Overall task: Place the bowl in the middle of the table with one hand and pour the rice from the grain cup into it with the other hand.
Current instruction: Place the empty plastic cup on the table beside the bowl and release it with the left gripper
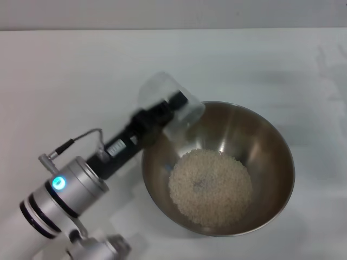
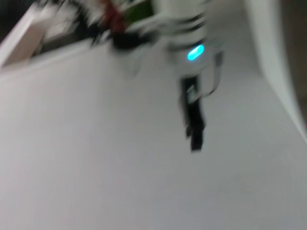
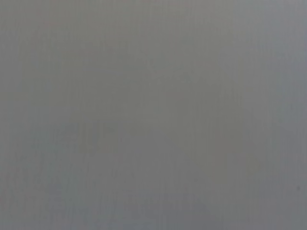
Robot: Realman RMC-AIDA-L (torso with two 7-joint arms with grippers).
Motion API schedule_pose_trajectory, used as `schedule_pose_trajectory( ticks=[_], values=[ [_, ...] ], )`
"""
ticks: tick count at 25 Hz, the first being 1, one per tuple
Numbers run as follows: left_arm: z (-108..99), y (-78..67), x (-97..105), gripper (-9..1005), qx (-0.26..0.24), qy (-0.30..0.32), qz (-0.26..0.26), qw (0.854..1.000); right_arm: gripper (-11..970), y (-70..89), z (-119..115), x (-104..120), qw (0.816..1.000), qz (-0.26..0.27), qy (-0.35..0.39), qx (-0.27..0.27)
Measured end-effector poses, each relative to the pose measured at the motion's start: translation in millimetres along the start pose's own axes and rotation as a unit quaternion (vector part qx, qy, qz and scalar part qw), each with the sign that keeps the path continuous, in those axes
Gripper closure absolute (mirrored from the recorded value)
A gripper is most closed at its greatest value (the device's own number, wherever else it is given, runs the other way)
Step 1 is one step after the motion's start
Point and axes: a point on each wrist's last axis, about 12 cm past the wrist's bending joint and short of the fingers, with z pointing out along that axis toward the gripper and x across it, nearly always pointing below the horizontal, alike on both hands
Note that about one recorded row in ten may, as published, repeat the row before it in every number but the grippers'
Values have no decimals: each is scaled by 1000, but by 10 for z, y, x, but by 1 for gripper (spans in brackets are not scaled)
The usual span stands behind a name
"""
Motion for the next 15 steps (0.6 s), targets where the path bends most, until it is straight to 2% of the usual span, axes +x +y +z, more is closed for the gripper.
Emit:
schedule_pose_trajectory(
  ticks=[1, 3, 4, 5, 6, 10, 11, 13, 14, 15],
  values=[
    [-4, 12, 45, 932, -5, 22, -59, 998, 483, 8, 1, -2, 1000, 1, -1, 0],
    [-18, 18, 99, 931, -11, 44, -126, 991, 484, 18, 3, -6, 1000, 3, -3, 1],
    [-49, 19, 166, 931, -21, 72, -204, 976, 484, 22, 3, -9, 1000, 5, -5, 2],
    [-49, 19, 166, 931, -21, 72, -204, 976, 484, 28, 1, -9, 1000, 8, -5, 2],
    [-68, 18, 195, 930, -26, 85, -237, 967, 484, 37, -1, -10, 1000, 10, -6, 2],
    [-148, 9, 354, 929, -61, 151, -368, 915, 484, 84, -2, -13, 1000, 17, -10, 3],
    [-171, -10, 402, 928, -69, 171, -405, 896, 484, 104, 1, -17, 1000, 20, -12, 2],
    [-201, -46, 464, 927, -77, 199, -451, 867, 484, 139, 13, -28, 1000, 24, -15, 0],
    [-223, -81, 507, 927, -82, 221, -485, 842, 484, 161, 26, -43, 999, 27, -20, -1],
    [-236, -100, 526, 927, -85, 232, -503, 828, 484, 161, 26, -43, 999, 27, -20, -1]
  ],
)
